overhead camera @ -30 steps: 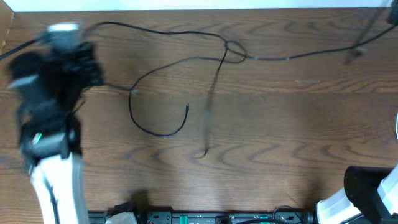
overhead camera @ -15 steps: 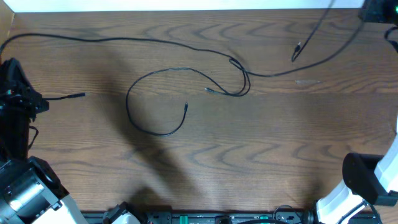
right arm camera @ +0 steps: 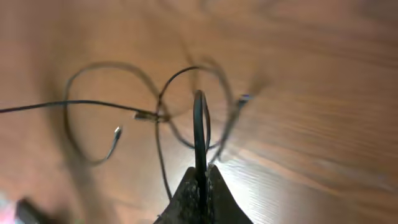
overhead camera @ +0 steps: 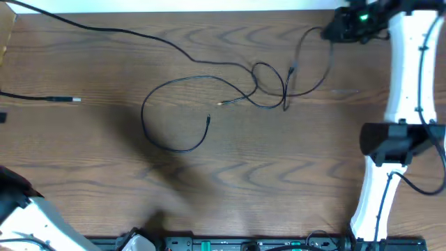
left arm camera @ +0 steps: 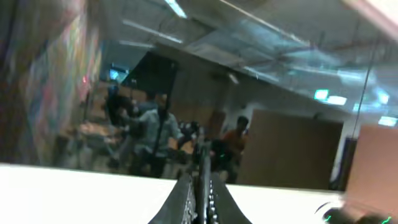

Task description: Untangle cables

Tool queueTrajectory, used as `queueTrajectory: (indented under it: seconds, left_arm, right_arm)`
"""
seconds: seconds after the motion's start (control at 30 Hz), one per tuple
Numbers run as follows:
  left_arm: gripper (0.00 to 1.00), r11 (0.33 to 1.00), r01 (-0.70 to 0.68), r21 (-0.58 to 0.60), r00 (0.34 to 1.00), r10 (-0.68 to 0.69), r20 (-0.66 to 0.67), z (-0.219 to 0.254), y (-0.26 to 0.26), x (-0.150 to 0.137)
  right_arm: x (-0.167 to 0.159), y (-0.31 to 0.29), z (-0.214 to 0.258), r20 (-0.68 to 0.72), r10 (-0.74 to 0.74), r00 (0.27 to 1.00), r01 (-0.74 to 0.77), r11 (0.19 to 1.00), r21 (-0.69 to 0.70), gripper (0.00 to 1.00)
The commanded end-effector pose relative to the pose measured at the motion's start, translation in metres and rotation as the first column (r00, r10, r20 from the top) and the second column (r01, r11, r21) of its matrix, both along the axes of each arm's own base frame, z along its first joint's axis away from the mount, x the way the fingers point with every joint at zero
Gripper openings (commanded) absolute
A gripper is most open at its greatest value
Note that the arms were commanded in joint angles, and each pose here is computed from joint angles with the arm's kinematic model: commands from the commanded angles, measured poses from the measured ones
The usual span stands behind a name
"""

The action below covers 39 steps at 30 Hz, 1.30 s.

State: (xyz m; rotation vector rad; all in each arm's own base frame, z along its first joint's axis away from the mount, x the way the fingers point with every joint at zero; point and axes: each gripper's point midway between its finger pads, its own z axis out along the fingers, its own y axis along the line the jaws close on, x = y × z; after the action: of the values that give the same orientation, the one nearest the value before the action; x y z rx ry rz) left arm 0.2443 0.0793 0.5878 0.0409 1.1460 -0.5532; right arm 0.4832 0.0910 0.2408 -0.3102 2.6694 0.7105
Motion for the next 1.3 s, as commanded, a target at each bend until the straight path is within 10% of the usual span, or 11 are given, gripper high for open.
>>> queueTrajectory:
  seconds: [0.0, 0.23, 0.5, 0.57, 0.6, 0.7, 1.1, 1.27]
  left_arm:
    - [0.07, 0.988, 0.084, -0.132, 0.991, -0.096, -0.089, -0.003, 0.007, 0.006]
    - [0.07, 0.971, 0.159, -0.177, 0.935, -0.205, -0.288, -0.059, 0.036, 0.041]
    - [0.07, 0.957, 0.147, -0.250, 0.920, -0.226, -0.321, -0.089, 0.080, 0.073]
    - [0.07, 0.954, 0.156, -0.257, 0.909, -0.240, -0.342, -0.098, 0.085, 0.077]
    - [0.07, 0.955, 0.166, -0.247, 0.900, -0.249, -0.358, -0.105, 0.086, 0.079]
    - [0.07, 0.952, 0.178, -0.248, 0.888, -0.264, -0.376, -0.110, 0.086, 0.080]
    - [0.07, 0.958, 0.192, -0.213, 0.884, -0.263, -0.387, -0.113, 0.083, 0.079]
    - [0.07, 0.957, 0.205, -0.207, 0.875, -0.274, -0.400, -0.116, 0.080, 0.078]
  right_arm:
    - [-0.014, 0.071, -0.023, -0.015, 0.239, 0.971, -0.237, 0.969, 0.075, 0.01]
    - [-0.042, 0.139, -0.152, -0.244, 0.445, 0.862, -0.493, 0.847, -0.197, 0.01]
    - [-0.035, 0.092, -0.208, -0.379, 0.332, 0.864, -0.446, 0.855, -0.266, 0.01]
    - [-0.032, 0.082, -0.209, -0.386, 0.312, 0.868, -0.425, 0.869, -0.254, 0.20]
    - [-0.033, 0.077, -0.208, -0.390, 0.315, 0.865, -0.420, 0.881, -0.220, 0.48]
    - [-0.042, 0.077, -0.209, -0.400, 0.393, 0.828, -0.495, 0.847, -0.192, 0.74]
    - [-0.079, 0.109, -0.229, -0.496, 0.441, 0.748, -0.582, 0.795, -0.171, 0.82]
    - [-0.082, 0.093, -0.256, -0.559, 0.218, 0.800, -0.495, 0.766, -0.410, 0.81]
